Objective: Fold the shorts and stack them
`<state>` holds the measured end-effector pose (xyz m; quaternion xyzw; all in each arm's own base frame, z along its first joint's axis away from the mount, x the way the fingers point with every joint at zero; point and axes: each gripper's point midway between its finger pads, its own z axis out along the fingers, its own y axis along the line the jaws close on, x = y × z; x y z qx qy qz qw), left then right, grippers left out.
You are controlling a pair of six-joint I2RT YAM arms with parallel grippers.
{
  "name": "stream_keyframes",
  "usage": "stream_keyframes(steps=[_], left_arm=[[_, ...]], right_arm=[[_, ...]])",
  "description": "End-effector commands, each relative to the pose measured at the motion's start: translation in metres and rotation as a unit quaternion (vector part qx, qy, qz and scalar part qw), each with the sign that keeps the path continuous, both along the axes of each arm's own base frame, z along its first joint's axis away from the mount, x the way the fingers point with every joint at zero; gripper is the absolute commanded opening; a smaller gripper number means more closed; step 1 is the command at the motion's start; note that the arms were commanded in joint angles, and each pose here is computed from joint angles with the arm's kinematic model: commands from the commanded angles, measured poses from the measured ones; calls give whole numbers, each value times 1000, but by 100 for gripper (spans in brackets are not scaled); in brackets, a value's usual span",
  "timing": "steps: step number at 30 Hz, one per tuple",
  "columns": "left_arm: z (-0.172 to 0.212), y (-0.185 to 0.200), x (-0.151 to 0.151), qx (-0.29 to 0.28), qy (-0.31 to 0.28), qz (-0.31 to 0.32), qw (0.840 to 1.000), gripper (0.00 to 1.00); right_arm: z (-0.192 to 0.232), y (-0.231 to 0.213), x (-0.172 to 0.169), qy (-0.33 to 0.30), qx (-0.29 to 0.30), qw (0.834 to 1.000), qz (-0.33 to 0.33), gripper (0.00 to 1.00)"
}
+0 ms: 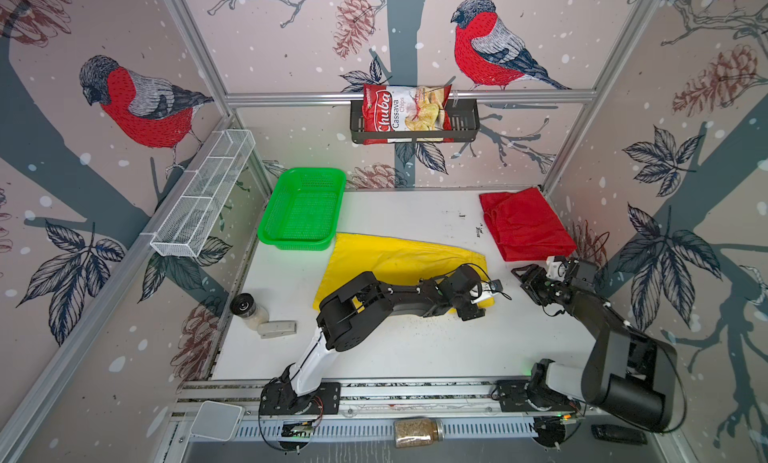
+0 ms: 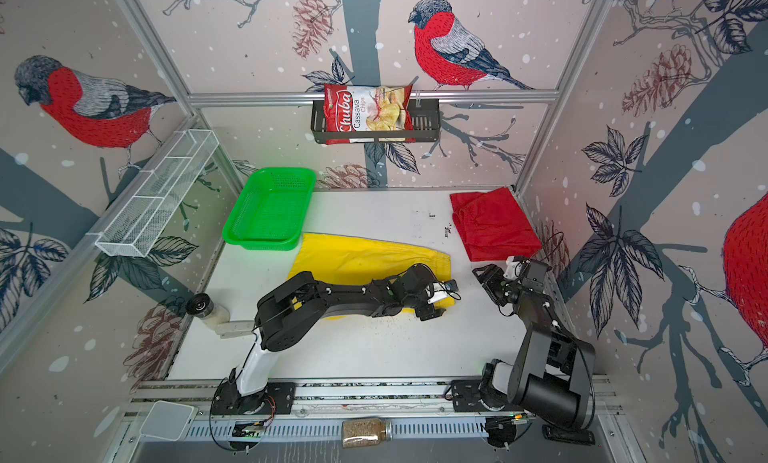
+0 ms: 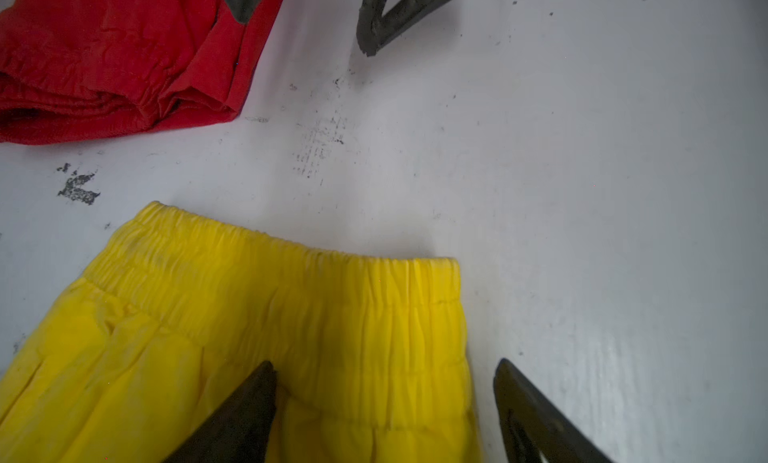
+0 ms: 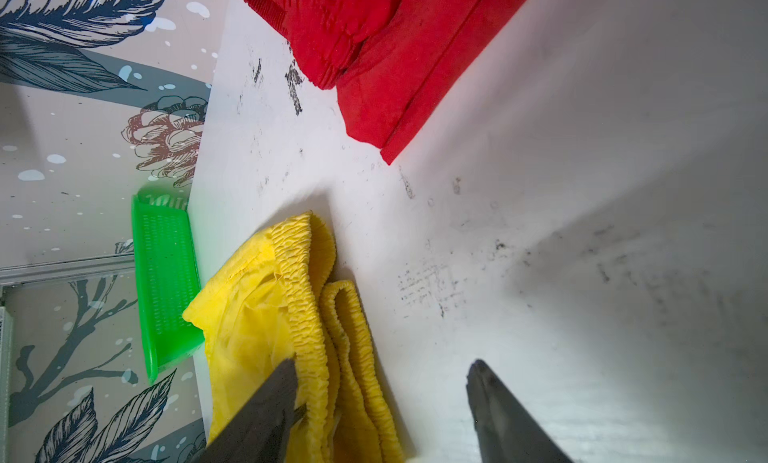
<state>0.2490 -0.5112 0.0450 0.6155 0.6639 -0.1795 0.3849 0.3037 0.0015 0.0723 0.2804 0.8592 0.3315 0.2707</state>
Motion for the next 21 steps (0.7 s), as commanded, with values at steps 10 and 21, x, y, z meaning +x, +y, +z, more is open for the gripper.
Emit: stream_keyframes(steps=[10,21], left_arm=[[19,16,13,-91,-64,78,991,37],[66,29,-7,-219,-63,64,972,19]], right_arm=[[22,25,1,-38,46,998,1,75],[43,85,0,-14,161,987,26,91]])
